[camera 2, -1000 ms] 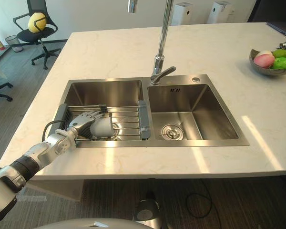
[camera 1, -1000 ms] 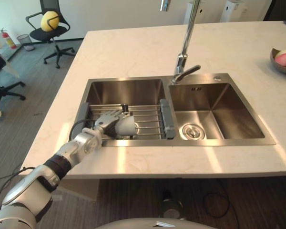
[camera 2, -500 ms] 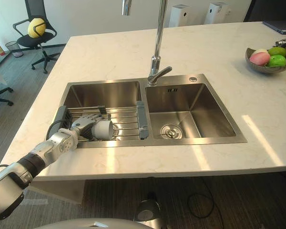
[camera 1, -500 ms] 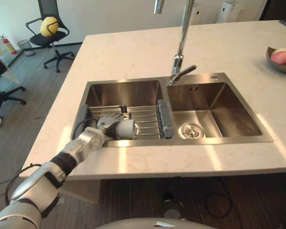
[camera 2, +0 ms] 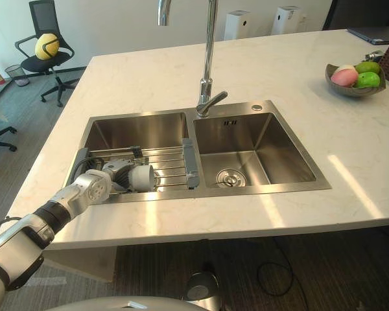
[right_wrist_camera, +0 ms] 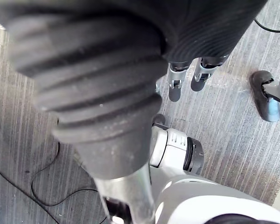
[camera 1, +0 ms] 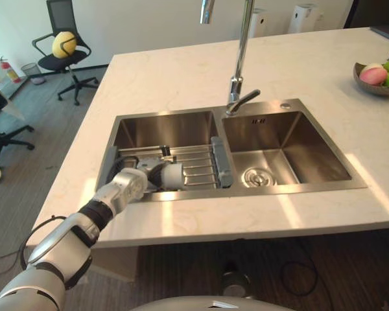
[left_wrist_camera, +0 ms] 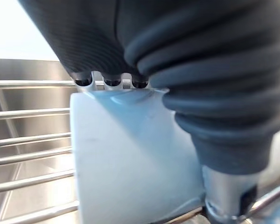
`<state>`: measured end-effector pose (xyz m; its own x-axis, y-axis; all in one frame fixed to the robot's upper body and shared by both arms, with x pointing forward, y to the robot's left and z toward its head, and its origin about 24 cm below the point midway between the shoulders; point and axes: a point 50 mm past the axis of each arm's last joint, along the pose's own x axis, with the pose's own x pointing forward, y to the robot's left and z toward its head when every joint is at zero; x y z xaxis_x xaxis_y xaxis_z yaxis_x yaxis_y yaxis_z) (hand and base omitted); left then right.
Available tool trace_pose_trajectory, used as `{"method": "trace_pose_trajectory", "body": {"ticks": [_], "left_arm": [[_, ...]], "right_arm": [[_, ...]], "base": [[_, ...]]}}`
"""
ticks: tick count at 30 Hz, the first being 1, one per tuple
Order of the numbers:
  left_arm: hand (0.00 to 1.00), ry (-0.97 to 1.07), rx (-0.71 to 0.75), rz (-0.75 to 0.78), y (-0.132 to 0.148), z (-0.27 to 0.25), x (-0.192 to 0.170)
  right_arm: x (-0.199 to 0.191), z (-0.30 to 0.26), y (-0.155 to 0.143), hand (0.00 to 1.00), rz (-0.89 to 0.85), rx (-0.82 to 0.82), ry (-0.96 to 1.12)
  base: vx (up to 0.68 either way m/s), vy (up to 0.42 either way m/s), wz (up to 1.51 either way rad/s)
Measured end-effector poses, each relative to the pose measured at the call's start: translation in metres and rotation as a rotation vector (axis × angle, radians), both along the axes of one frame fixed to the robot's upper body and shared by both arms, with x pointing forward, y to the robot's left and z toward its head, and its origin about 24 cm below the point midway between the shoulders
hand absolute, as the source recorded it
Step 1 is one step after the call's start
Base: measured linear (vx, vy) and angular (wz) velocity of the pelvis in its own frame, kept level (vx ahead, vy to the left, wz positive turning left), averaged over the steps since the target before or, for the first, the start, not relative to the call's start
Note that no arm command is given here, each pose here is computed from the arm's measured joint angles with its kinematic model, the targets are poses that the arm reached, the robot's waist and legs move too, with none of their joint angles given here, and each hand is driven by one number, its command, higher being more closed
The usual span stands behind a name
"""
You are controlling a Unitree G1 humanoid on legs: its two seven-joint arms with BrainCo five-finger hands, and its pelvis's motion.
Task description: Walk over to the sink, pick up the cup, carry it to the dishwasher, place the cup inside the dishwasher, then close the dishwasher door
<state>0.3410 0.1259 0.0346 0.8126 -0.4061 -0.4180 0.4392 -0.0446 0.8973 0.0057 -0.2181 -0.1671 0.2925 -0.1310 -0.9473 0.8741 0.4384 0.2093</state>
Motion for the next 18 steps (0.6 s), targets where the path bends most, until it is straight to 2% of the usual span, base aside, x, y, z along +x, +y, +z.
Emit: {"method": "trace_pose_trajectory", "body": {"ticks": [3,6,7,9,10,12,14,16,18], "left_arm": [[1.0,0.009,-0.031,-0.011,0.0,0.0,-0.001],[1.0,0.0,-0.13,-0.039,-0.006,0.0,-0.004],[1.0,0.01,-0.259,-0.02,-0.007,-0.001,-0.007],[1.0,0.004,-0.332,-0.021,-0.009,0.002,-0.008],[1.0,-0.03,-0.423,-0.008,-0.009,0.005,-0.009],[1.0,-0.089,-0.517,0.019,-0.006,0.01,-0.01],[1.0,-0.255,-0.693,0.044,0.0,0.029,-0.012],[1.0,-0.361,-0.802,0.049,0.003,0.046,-0.013],[1.0,-0.547,-0.968,0.044,0.009,0.081,-0.015]], "right_arm": [[0.0,0.0,0.0,0.0,0.018,-0.005,0.004],[0.0,0.0,-0.001,0.0,0.033,-0.01,0.007],[0.001,0.0,-0.002,0.0,0.028,-0.012,0.003],[0.001,0.0,-0.003,0.0,0.018,-0.014,0.004],[0.0,0.0,-0.005,0.0,0.0,-0.017,0.004],[0.001,0.001,-0.006,0.0,-0.009,-0.02,-0.001],[0.002,0.001,-0.008,0.0,-0.025,-0.023,-0.007],[0.001,0.001,-0.01,0.0,-0.041,-0.029,-0.007],[-0.002,0.002,-0.011,0.0,-0.05,-0.036,0.0]], "base": [[0.0,0.0,0.0],[0.02,0.009,0.0],[0.04,0.024,0.01],[0.04,0.022,0.03],[0.03,0.018,0.06],[0.02,0.011,0.08],[0.0,0.004,0.12],[0.01,0.0,0.25],[0.01,-0.005,0.45]]}}
